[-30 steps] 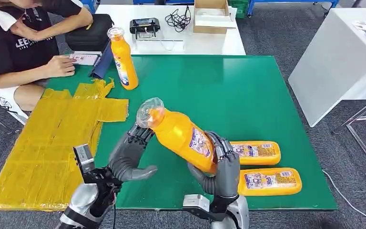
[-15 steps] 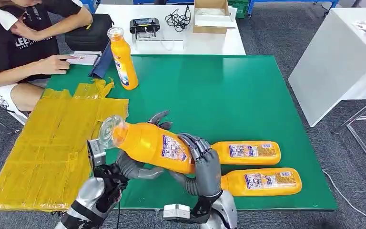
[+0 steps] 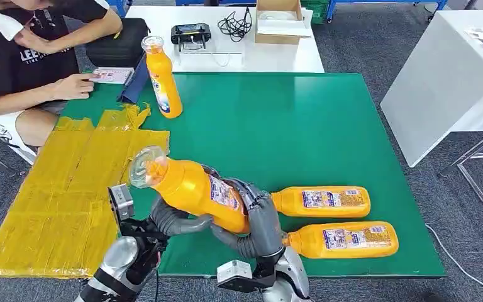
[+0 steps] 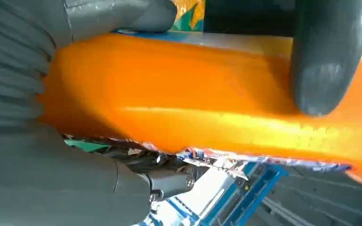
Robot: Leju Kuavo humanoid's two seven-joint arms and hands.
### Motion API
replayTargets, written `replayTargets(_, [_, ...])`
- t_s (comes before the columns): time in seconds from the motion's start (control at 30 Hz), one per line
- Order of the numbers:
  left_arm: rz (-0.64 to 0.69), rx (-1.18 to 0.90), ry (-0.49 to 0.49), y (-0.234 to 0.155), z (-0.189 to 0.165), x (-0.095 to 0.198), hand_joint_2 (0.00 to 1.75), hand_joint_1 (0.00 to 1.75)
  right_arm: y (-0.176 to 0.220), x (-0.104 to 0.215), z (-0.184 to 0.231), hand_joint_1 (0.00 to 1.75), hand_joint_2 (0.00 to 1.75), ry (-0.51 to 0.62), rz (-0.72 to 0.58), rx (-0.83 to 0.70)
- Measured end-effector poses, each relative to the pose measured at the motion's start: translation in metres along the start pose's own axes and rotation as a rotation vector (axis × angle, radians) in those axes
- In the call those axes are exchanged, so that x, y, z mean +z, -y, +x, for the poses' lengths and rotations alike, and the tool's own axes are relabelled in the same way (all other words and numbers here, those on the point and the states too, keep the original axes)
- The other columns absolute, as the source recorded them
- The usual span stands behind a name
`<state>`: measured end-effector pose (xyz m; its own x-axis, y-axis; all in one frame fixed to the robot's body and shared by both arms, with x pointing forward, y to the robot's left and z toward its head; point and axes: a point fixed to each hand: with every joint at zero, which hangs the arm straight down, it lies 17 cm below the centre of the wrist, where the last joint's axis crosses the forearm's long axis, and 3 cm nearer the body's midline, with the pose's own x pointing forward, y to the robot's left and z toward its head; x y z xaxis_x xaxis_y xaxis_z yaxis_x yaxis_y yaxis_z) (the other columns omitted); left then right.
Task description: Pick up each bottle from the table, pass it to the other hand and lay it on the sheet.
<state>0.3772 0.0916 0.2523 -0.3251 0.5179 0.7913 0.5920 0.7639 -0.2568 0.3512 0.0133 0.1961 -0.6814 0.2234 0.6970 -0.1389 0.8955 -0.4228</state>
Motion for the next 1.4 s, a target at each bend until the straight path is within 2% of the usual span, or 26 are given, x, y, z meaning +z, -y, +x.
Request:
replayTargets(0.13, [0.047,-0.099,0.035,-0.008,0.007,-0.006,1.75,1.75,0.005,0.006,-0.002,0.0,1.75,-0.013,-0.032,0.014])
replayTargets(0.2, [0.083,-0.222,0.055,-0.015,0.01,-0.008,1.75,1.75,0.012,0.008,0.001,0.0,1.75,-0.008,-0.06,0.027])
replayTargets(0.4, [0.197,-0.742,0.107,-0.043,0.023,-0.014,1.75,1.75,0.044,0.011,0.014,0.0,1.75,0.007,-0.146,0.117])
replayTargets(0.5, [0.229,-1.101,0.116,-0.058,0.031,-0.016,1.75,1.75,0.068,0.013,0.017,0.0,1.75,-0.001,-0.194,0.168])
replayTargets(0.6, [0.214,-1.427,0.063,-0.076,0.023,-0.02,1.75,1.75,0.095,0.013,0.024,0.0,1.75,0.014,-0.246,0.223])
replayTargets(0.73, [0.152,-1.974,-0.1,-0.121,-0.002,-0.022,1.75,1.75,0.13,0.014,0.036,0.0,1.75,0.043,-0.32,0.308])
replayTargets(0.77, [0.159,-2.083,-0.19,-0.144,-0.01,-0.018,1.75,1.75,0.14,0.013,0.04,0.0,1.75,0.053,-0.341,0.333])
replayTargets(0.87, [0.192,-2.147,-0.415,-0.198,-0.025,-0.013,1.75,1.75,0.161,0.015,0.048,0.0,1.75,0.068,-0.38,0.389])
replayTargets(0.93, [0.162,-2.207,-0.551,-0.23,-0.037,-0.003,1.75,1.75,0.172,0.016,0.052,0.0,1.75,0.072,-0.4,0.42])
replayTargets(1.03, [0.084,-2.267,-0.708,-0.268,-0.051,0.014,1.75,1.75,0.184,0.019,0.053,0.0,1.75,0.065,-0.417,0.463])
replayTargets(1.1, [0.028,-2.285,-0.844,-0.295,-0.061,0.033,1.75,1.75,0.192,0.022,0.05,0.0,1.75,0.053,-0.427,0.492])
replayTargets(1.23, [-0.058,-2.273,-1.055,-0.334,-0.073,0.069,1.75,1.75,0.203,0.026,0.046,0.0,1.75,0.033,-0.444,0.516])
replayTargets(1.27, [-0.079,-2.246,-1.099,-0.342,-0.077,0.078,1.75,0.24,0.206,0.027,0.044,0.0,1.75,0.028,-0.447,0.523])
replayTargets(1.3, [-0.088,-2.22,-1.127,-0.348,-0.079,0.084,1.75,0.24,0.208,0.028,0.043,0.0,1.75,0.023,-0.45,0.526])
replayTargets(1.33, [-0.089,-2.2,-1.148,-0.352,-0.08,0.089,1.75,0.0,0.21,0.028,0.041,0.0,1.75,0.017,-0.453,0.532])
replayTargets(1.37, [-0.088,-2.184,-1.154,-0.355,-0.081,0.092,1.75,0.0,0.212,0.029,0.04,0.0,1.75,0.011,-0.455,0.538])
replayTargets(1.4, [-0.085,-2.166,-1.16,-0.357,-0.082,0.095,0.0,0.0,0.213,0.029,0.039,0.0,1.75,0.005,-0.457,0.544])
